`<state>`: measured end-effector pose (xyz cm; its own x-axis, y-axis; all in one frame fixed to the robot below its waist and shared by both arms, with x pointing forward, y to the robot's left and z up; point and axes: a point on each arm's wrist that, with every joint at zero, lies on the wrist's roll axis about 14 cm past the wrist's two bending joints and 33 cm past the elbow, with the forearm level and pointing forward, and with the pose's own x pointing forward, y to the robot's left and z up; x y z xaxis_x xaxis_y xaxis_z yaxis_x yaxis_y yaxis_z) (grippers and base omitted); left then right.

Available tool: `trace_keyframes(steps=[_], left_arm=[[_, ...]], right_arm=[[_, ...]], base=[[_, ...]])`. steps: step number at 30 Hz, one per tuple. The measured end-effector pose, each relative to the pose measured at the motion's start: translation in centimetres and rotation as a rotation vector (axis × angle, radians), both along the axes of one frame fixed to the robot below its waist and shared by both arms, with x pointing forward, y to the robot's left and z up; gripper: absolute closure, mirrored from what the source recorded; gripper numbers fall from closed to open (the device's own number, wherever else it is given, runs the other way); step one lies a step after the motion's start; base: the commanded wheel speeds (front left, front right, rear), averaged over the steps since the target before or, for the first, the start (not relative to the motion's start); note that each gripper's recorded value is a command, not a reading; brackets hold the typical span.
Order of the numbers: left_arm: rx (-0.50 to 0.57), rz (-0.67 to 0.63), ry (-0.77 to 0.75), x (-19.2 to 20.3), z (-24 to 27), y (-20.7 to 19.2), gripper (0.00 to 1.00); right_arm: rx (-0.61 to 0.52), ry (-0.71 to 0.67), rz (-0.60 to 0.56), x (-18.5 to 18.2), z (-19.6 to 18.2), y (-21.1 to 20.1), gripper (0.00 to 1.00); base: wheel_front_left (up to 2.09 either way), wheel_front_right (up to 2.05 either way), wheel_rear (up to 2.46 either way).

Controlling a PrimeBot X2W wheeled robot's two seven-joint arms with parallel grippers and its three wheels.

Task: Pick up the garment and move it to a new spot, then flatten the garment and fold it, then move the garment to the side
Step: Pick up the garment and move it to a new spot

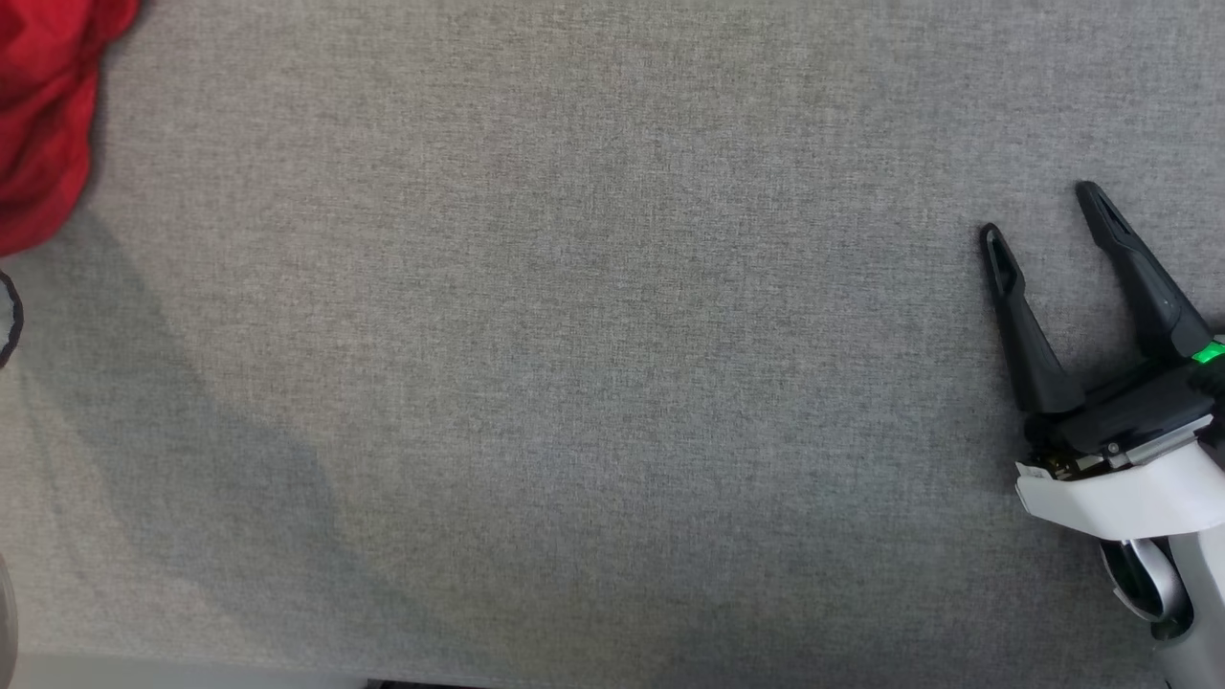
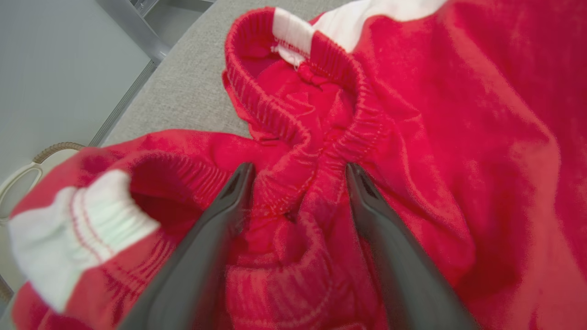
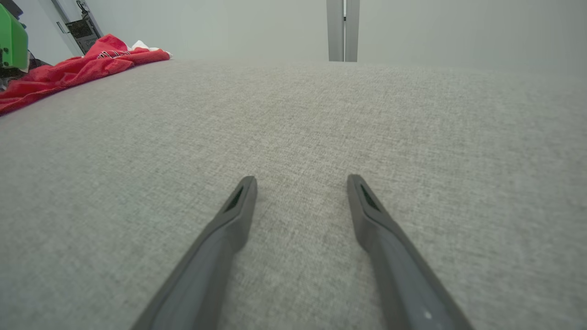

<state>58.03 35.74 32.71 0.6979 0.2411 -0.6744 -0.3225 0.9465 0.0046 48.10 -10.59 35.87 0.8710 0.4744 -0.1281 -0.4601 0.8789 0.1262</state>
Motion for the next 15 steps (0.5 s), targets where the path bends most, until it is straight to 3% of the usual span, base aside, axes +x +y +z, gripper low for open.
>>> trace_keyframes(steps=[2,3,4,15], left_arm=[[-0.009,-0.002,0.006,0.4,-0.8,-0.3,0.00],[-0.011,-0.007,0.010,0.6,-1.2,-0.5,0.18],[-0.009,-0.013,0.013,0.8,-1.5,-0.7,1.00],[0.054,-0.109,-0.241,2.2,2.2,-2.3,1.00]], right_arm=[[-0.001,0.005,-0.003,0.0,-0.4,-0.1,0.00],[0.000,0.006,-0.004,0.1,-0.6,-0.2,0.00],[0.001,0.006,-0.004,0.1,-0.8,-0.1,0.00],[0.018,-0.012,-0.029,0.6,0.7,0.2,0.00]], base=[[0.00,0.00,0.00],[0.00,0.00,0.00],[0.00,0.00,0.00],[0.00,0.00,0.00]])
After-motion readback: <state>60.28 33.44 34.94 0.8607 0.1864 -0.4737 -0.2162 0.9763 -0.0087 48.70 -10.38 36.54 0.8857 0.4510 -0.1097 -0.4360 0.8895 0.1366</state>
